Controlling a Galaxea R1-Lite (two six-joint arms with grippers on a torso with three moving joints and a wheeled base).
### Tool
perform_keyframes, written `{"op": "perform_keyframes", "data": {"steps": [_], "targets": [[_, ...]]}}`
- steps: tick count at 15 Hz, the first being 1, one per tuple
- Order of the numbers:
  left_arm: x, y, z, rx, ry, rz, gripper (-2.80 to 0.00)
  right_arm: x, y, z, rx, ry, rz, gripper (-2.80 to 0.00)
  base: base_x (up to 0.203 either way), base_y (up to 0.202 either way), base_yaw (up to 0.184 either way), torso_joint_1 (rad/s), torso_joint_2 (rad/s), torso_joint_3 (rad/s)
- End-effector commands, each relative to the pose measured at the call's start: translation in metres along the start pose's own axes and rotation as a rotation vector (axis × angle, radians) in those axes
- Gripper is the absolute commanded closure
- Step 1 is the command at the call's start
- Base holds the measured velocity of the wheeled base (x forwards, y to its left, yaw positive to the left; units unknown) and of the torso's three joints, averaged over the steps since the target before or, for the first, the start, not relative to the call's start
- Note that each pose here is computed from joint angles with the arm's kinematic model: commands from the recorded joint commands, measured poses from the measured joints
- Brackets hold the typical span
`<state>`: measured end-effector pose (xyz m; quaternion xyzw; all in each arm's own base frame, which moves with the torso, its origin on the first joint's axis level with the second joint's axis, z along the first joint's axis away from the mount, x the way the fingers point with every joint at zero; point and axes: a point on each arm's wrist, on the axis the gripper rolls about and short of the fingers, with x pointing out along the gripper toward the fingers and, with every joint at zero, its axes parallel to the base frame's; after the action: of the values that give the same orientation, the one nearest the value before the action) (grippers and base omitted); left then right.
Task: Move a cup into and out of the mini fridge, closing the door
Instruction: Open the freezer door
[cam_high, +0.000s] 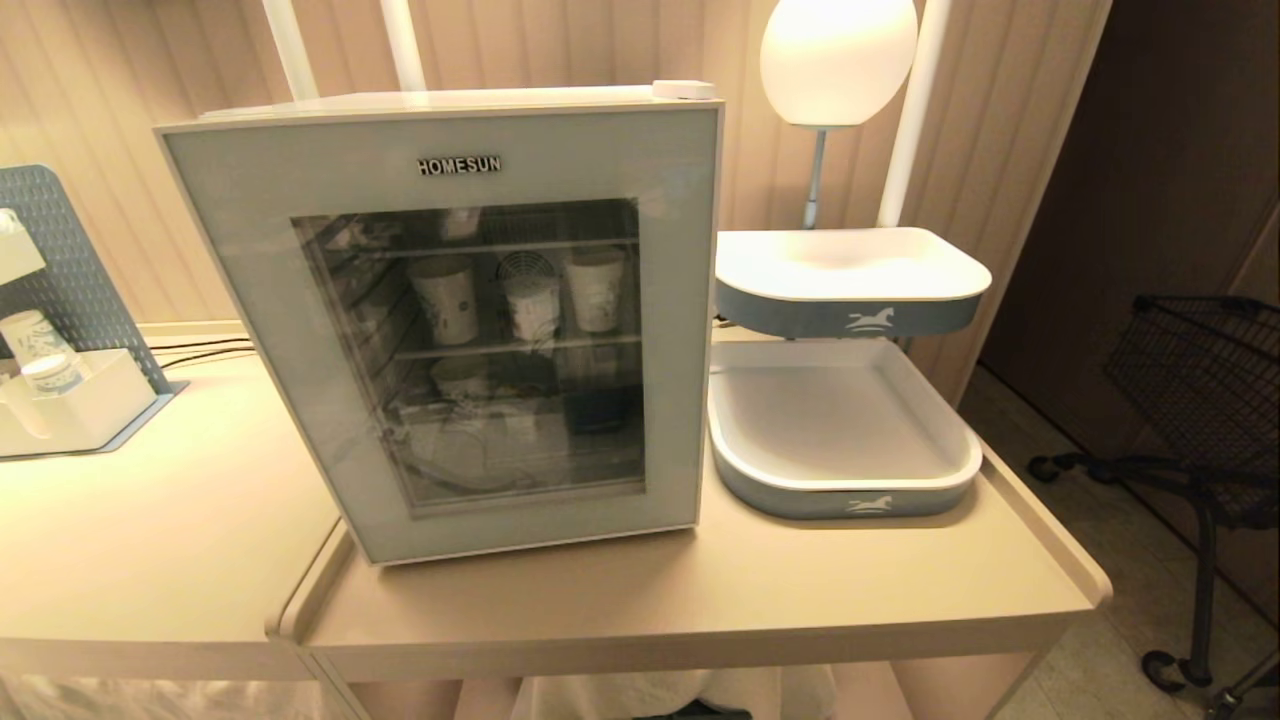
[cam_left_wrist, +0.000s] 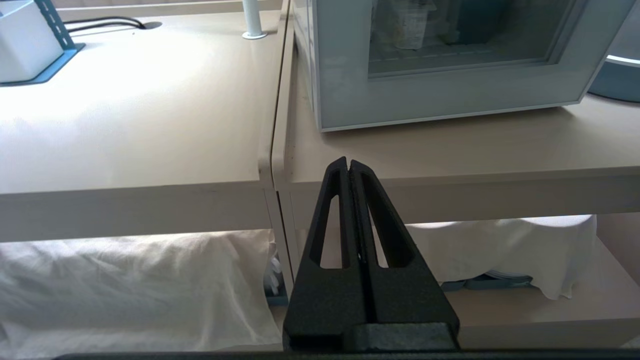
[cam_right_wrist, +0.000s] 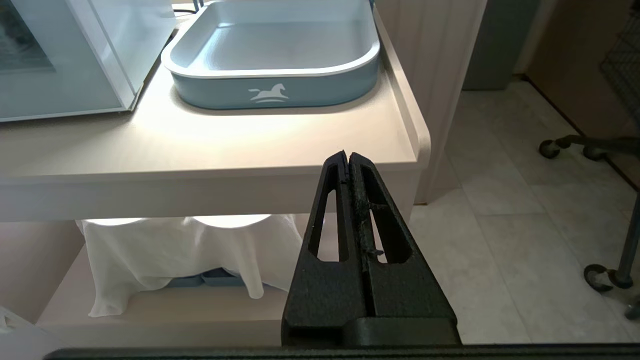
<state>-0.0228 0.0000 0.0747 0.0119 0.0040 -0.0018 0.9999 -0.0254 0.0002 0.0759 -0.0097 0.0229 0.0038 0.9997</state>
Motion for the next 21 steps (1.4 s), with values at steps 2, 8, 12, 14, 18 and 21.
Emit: {"op": "perform_keyframes", "data": {"steps": [2, 8, 12, 14, 18, 21], "targets": [[0.0001, 0.0000, -0.0003, -0.003, 0.004, 0.002, 0.00, 0.0002, 0.0000, 0.0001, 0.000, 0.003, 0.000, 0.00, 0.001, 0.032, 0.001, -0.001, 0.00, 0.001], [0.0001, 0.0001, -0.0003, -0.008, 0.004, 0.003, 0.00, 0.0002, 0.0000, 0.0002, 0.004, 0.002, 0.000, 0.00, 0.000, 0.178, 0.002, 0.002, 0.00, 0.004], [0.0001, 0.0001, -0.0003, -0.010, 0.004, 0.003, 0.00, 0.0002, 0.0000, 0.0002, 0.004, 0.002, 0.000, 0.00, 0.000, 0.192, 0.000, 0.002, 0.00, 0.004], [0.0000, 0.0001, -0.0003, -0.010, 0.003, 0.003, 0.00, 0.0002, 0.0000, 0.0002, 0.004, 0.002, 0.000, 0.00, 0.000, 0.191, 0.001, 0.002, 0.00, -0.002], [0.0001, 0.0000, -0.0001, -0.010, 0.002, 0.002, 0.00, 0.0002, 0.0000, 0.0002, 0.006, 0.002, 0.000, 0.00, 0.000, 0.084, 0.002, 0.001, 0.00, 0.004], [0.0001, 0.0000, -0.0005, 0.001, 0.005, 0.000, 0.00, 0.0002, 0.0000, 0.0002, 0.006, 0.002, 0.000, 0.00, 0.000, 0.000, 0.000, 0.000, 0.00, 0.000]]}}
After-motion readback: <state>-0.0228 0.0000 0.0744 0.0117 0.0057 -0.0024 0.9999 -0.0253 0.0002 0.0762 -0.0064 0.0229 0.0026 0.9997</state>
